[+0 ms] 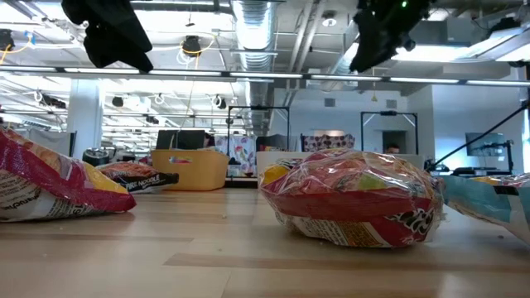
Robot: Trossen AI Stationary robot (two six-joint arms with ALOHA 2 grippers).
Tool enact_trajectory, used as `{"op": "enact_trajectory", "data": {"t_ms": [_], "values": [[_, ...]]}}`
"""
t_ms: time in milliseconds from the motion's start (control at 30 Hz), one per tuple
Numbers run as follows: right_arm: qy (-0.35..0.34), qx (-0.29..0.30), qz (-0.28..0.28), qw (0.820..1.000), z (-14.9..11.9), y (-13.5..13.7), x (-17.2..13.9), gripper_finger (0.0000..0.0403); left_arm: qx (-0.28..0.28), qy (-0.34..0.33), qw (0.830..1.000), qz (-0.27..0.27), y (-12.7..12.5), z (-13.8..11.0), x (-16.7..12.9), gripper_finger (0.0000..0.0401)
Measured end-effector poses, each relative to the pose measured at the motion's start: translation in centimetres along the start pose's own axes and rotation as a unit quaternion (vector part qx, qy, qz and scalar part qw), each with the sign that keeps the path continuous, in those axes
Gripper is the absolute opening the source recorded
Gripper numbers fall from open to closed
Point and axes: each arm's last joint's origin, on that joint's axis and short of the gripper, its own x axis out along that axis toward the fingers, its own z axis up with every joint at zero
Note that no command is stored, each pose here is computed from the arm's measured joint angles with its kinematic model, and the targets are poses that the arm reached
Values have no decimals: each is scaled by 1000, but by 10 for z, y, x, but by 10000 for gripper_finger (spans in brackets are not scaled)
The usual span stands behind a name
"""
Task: Sort Maruchan noodles
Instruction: Put the blue noodle pack into the orange bin
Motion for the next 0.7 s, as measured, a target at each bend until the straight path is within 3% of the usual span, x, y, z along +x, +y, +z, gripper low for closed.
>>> {"op": "enact_trajectory", "data": {"t_ms": [267,533,700], "values": [[-39,-2,52,998,16,14,-26,214,-8,-24,1000,14,10,13,6,176],[-56,-1,73,996,23,19,-38,214,-46,-106,990,-84,1,37,5,176],[-57,-3,78,995,23,21,-40,214,-44,-91,988,-117,-1,37,5,176]]}}
